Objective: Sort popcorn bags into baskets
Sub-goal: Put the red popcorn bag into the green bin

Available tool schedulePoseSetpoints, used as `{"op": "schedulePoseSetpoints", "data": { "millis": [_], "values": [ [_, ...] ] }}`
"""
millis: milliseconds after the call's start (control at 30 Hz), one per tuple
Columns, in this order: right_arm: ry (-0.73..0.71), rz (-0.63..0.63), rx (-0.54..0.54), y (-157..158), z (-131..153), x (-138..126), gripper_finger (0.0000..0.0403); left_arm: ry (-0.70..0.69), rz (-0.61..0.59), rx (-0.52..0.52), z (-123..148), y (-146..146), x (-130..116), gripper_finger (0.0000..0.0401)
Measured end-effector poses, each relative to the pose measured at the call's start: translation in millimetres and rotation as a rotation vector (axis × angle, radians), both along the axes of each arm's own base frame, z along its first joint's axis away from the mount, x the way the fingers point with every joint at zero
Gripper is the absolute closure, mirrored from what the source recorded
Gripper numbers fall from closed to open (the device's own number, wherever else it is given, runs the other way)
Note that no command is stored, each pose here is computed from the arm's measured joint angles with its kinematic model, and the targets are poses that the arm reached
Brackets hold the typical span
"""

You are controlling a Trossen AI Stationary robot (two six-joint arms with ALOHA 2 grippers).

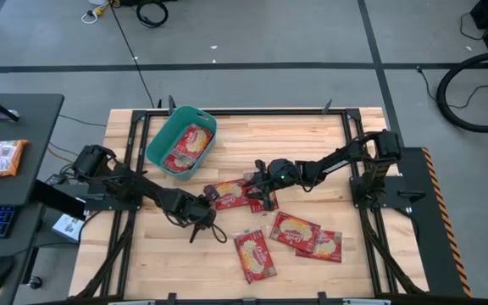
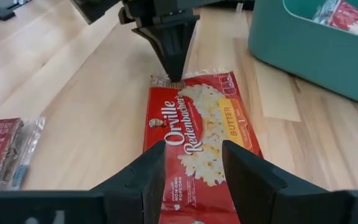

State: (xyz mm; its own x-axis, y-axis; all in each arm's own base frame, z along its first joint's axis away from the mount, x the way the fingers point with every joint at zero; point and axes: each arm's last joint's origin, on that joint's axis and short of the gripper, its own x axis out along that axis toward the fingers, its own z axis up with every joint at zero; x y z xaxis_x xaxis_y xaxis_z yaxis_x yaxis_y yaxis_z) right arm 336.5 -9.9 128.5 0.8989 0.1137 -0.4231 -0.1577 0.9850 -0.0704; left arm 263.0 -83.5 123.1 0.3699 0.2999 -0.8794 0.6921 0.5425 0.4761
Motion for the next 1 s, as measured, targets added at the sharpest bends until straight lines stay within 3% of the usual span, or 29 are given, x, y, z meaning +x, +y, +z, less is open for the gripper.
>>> {"op": "schedulePoseSetpoints", "data": {
  "millis": [200, 300, 767, 1000],
  "values": [
    [-0.002, -0.035, -0.021, -1, 1, 0, 0.0240, -0.068, 0.060, -0.044, 25, 3, 7, 0.0398],
    [0.002, -0.076, -0.047, -2, 5, -1, 0.0240, -0.082, 0.081, -0.002, 40, 8, 5, 0.0398],
    [0.044, -0.352, -0.219, -4, 46, -23, 0.0240, -0.398, 0.312, 0.037, 109, 39, 6, 0.0400],
    [0.064, -0.422, -0.277, 4, 57, -32, 0.0240, -0.556, 0.414, 0.031, 138, 61, 6, 0.0400]
  ]
}}
